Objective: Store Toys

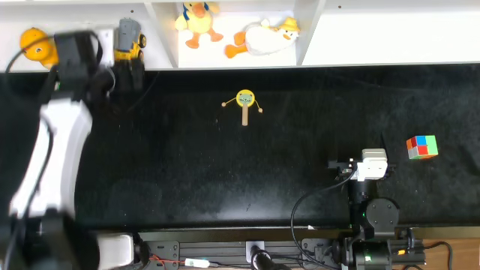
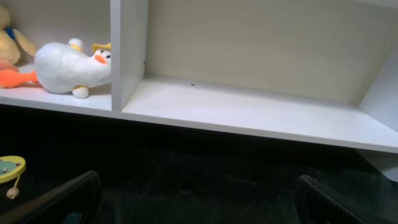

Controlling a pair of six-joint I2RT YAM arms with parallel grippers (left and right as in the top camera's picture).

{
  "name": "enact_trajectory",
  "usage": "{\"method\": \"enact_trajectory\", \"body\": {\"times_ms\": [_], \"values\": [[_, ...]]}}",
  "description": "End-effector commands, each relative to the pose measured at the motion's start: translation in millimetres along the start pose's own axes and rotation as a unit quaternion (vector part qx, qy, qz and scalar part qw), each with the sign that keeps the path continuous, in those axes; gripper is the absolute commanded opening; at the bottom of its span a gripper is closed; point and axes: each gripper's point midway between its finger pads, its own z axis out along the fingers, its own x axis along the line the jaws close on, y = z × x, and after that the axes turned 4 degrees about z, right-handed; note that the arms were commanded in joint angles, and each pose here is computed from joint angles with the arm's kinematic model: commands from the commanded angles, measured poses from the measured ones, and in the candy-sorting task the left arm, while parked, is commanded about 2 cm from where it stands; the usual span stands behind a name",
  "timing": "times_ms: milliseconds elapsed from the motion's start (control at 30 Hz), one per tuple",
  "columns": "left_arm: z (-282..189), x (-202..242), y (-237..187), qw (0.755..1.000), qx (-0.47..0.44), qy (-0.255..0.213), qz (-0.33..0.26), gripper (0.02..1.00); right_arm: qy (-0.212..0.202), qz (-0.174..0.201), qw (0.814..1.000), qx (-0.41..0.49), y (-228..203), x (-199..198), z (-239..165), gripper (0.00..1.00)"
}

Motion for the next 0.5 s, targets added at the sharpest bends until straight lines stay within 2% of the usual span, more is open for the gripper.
{"method": "enact_trajectory", "body": {"times_ms": [33,67,167,233,367,500], "values": [[-49,7,-41,0.998,-0.030,0.047,-0.001,0.998,0.002,0.001,1.000,0.001,-4,1,0,0.996],[-64,4,-65,0.998,-0.049,0.049,0.000,0.998,0.002,0.000,1.000,0.001,-4,1,0,0.996],[-86,-4,-79,0.990,-0.131,0.047,0.008,0.996,0.002,0.001,1.000,0.001,-4,1,0,0.996],[-106,-18,-79,0.973,-0.226,0.036,0.032,0.996,0.002,0.000,1.000,0.001,-4,1,0,0.996],[-127,-44,-80,0.933,-0.351,0.015,0.081,0.998,0.002,0.001,1.000,0.001,-4,1,0,0.993],[-130,-53,-89,0.907,-0.412,0.003,0.088,0.998,0.002,0.001,1.000,0.001,-4,1,0,0.993]]}}
